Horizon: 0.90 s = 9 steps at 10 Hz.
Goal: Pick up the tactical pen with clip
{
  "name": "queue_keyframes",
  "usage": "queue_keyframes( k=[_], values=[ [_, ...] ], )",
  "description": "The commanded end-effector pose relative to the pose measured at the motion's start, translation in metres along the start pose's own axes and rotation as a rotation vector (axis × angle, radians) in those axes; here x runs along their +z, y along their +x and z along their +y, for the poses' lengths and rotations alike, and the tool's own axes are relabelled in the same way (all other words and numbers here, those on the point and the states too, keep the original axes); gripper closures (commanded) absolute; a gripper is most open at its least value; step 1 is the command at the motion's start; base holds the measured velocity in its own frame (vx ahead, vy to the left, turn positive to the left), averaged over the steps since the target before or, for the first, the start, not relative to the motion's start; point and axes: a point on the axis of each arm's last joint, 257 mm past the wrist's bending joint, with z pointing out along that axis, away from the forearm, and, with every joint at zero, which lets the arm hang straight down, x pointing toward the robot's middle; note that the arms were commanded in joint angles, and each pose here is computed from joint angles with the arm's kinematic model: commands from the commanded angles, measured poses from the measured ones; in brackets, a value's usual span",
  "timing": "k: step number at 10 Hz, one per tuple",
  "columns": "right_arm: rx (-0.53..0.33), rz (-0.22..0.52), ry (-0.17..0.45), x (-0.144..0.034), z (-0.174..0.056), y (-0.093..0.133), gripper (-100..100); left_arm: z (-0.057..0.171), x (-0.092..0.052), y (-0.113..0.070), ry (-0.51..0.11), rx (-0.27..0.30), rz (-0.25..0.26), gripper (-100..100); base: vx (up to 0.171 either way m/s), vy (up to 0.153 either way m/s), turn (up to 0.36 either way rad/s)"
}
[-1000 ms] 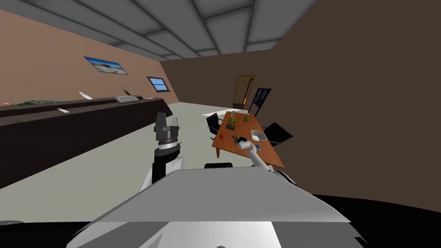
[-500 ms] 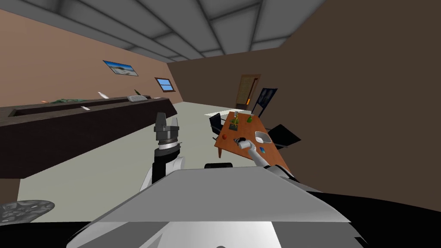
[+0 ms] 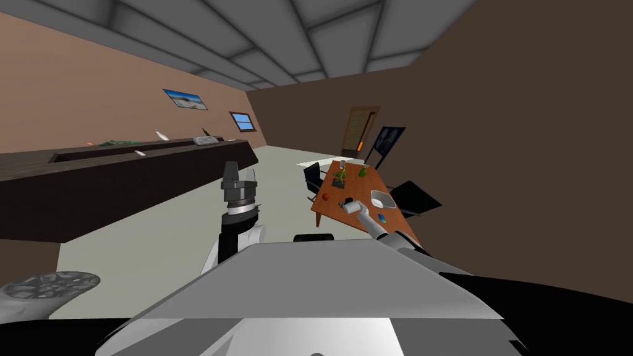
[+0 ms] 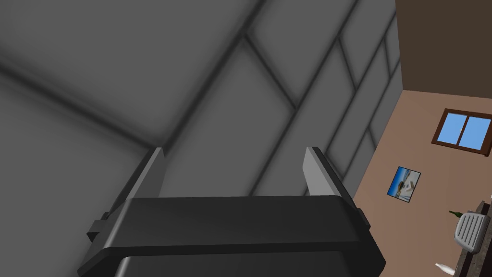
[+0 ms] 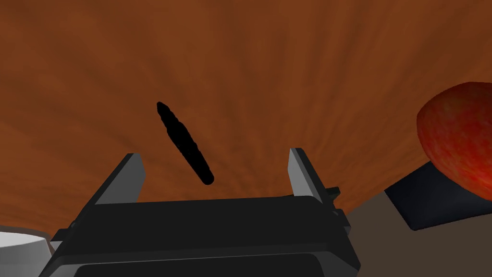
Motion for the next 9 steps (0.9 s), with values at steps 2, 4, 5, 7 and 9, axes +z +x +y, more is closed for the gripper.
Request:
queue_keyframes(
  k=[2, 4, 5, 7, 9],
  values=[
    [-0.066, 0.029, 0.079, 0.007, -0.03, 0.003, -100, 0.0, 0.0, 0.0, 0.0, 0.0, 0.0, 0, 0.008, 0.044, 0.074],
    [-0.065, 0.032, 0.084, 0.008, -0.032, 0.004, -100, 0.0, 0.0, 0.0, 0.0, 0.0, 0.0, 0, 0.007, 0.019, 0.01],
    [-0.09, 0.042, 0.114, 0.009, -0.044, 0.004, -100, 0.0, 0.0, 0.0, 0.0, 0.0, 0.0, 0, 0.005, 0.015, 0.053],
    [-0.127, 0.056, 0.162, 0.011, -0.064, 0.003, -100, 0.0, 0.0, 0.0, 0.0, 0.0, 0.0, 0, 0.012, 0.031, 0.065],
    [-0.153, 0.064, 0.196, 0.011, -0.078, 0.001, -100, 0.0, 0.0, 0.0, 0.0, 0.0, 0.0, 0, 0.014, 0.034, 0.04]
  ],
)
